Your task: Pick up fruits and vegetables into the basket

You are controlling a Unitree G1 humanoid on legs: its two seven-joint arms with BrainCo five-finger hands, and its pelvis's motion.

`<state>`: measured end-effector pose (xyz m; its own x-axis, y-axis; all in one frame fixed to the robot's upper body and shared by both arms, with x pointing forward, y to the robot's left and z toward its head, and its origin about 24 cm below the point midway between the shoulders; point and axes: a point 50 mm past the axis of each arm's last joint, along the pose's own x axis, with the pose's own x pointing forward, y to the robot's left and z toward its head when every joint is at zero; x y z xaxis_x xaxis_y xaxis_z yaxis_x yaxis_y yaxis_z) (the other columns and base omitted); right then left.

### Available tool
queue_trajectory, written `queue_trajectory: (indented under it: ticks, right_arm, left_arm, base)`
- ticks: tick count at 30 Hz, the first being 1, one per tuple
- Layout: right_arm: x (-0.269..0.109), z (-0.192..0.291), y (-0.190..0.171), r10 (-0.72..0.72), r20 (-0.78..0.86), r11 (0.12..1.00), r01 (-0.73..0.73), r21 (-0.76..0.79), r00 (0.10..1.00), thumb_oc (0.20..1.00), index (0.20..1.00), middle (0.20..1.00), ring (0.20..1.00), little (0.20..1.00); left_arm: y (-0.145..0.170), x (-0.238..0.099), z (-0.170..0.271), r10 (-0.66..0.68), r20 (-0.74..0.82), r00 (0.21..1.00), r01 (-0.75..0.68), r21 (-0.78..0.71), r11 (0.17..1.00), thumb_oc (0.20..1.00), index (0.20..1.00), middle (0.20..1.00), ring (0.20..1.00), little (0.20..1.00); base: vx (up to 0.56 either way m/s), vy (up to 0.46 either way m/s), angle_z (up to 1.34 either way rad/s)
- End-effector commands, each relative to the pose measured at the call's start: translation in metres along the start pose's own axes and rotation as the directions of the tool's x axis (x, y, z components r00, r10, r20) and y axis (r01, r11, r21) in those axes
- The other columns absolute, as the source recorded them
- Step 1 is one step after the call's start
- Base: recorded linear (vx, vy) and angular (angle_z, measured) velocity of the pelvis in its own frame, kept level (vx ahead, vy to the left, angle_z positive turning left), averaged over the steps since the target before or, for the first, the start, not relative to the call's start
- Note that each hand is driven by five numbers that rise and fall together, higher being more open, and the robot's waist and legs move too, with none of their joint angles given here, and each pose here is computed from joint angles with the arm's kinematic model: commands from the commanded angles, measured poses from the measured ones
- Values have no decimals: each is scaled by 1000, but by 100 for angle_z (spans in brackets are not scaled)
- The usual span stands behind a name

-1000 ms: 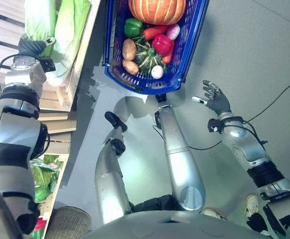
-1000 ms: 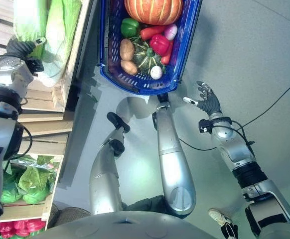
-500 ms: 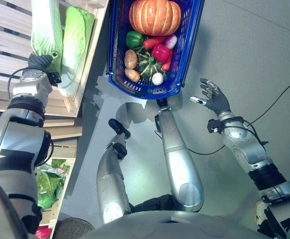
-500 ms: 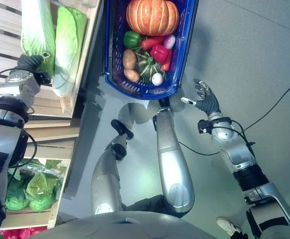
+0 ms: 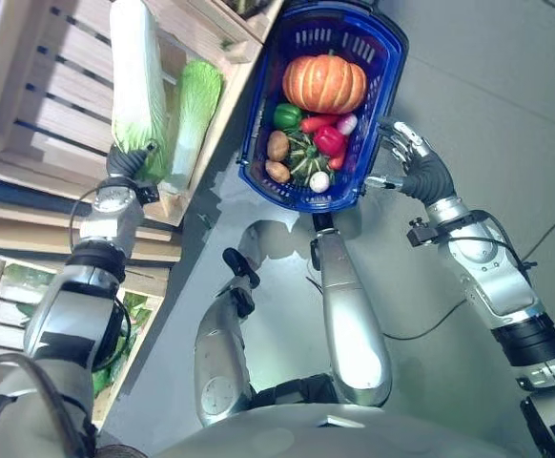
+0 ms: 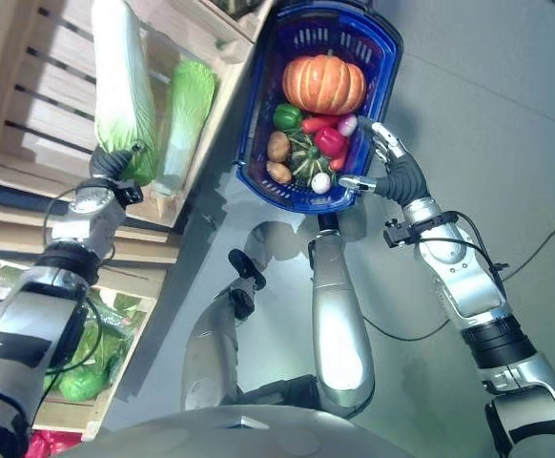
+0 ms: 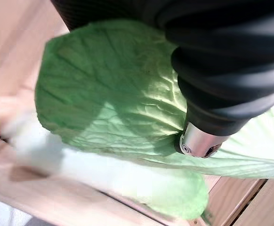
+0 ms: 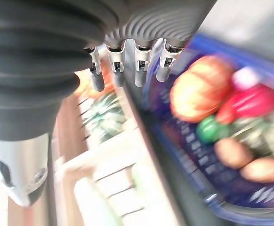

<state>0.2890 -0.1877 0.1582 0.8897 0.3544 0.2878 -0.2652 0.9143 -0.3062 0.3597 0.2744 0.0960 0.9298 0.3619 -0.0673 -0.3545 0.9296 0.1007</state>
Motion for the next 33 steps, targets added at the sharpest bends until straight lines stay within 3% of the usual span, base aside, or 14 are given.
queue_trajectory:
  ticks: [1,12,19,24,33]
  right_arm:
    - [12,22,6,37,88,990,-49,135,995,1000,1000,1000,1000,1000]
    - [50,57,50,53,235,855,-166,491,971,1000,1000,1000,1000,1000]
    - [59,57,75,7,248,570,-207,795,969,1000,1000,1000,1000,1000]
    - [63,65,87,-12,332,434,-294,852,943,1000,1000,1000,1000,1000]
    - [70,63,94,-7,295,315,-277,908,956,1000,1000,1000,1000,1000]
  left_arm:
    - [9,-5,20,67,199,978,-73,21,997,200,200,200,200,200]
    - [-29,-38,67,8,554,832,-28,28,999,200,200,200,200,200]
    - [-54,-62,94,-128,745,655,4,165,986,200,200,200,200,200]
    - [-72,-73,103,-232,793,563,-6,285,959,200,200,200,200,200]
    - [-90,-82,103,-338,825,452,-138,439,888,200,200,200,200,200]
  base:
    - [4,-45,19]
    - [-28,-108,16]
    - [-6,-164,18]
    - [8,-109,12]
    - [24,-47,9]
